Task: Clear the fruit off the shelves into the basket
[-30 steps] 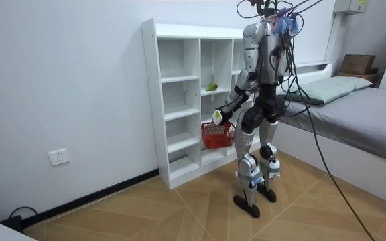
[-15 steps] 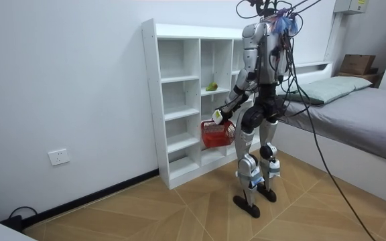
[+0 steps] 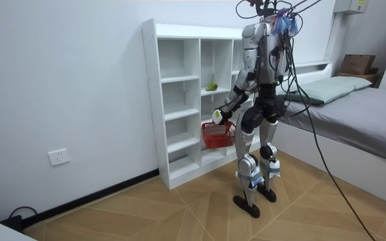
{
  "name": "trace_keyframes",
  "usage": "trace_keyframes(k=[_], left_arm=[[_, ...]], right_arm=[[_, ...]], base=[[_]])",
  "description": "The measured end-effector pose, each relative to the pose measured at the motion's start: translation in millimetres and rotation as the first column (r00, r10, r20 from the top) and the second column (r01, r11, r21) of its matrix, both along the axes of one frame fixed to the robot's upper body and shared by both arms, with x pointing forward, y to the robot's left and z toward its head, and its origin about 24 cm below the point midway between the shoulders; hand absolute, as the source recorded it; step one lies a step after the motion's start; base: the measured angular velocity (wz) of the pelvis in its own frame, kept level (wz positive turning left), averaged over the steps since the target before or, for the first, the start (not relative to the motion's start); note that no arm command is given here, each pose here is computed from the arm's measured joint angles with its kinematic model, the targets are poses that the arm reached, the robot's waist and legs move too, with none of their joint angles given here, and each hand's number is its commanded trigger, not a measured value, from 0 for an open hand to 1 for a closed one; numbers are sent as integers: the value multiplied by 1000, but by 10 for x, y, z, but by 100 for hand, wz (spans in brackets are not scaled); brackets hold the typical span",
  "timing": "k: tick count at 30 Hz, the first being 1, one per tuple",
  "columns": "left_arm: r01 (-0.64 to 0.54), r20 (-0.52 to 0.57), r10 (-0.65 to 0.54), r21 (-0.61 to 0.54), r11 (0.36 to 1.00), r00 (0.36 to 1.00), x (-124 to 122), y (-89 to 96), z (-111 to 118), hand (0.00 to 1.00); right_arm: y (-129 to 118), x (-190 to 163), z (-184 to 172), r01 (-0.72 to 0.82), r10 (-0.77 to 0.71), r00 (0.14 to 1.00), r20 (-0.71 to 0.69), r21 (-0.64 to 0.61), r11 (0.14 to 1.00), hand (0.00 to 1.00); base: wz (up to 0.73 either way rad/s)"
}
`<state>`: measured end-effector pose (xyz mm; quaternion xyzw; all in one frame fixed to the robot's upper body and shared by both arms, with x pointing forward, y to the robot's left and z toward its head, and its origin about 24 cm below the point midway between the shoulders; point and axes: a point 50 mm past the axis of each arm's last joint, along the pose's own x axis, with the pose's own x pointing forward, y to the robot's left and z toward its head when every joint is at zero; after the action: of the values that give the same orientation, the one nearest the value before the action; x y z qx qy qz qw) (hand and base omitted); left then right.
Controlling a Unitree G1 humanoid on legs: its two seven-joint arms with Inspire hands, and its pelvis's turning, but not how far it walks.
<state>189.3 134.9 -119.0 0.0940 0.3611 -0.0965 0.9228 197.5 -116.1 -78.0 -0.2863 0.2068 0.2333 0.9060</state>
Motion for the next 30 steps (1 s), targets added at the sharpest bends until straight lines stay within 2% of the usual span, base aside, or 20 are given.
trace_keyframes(k=[10,30], left_arm=[[8,2,-8,-24,1000,1000,-6,-62,1,100],[23,1,-23,-36,999,1000,-13,-132,1,100]], right_arm=[[122,59,48,43,-40,999,-28,132,990,100],[246,136,84,-36,45,998,-52,170,985,100]], base=[[0],[0]])
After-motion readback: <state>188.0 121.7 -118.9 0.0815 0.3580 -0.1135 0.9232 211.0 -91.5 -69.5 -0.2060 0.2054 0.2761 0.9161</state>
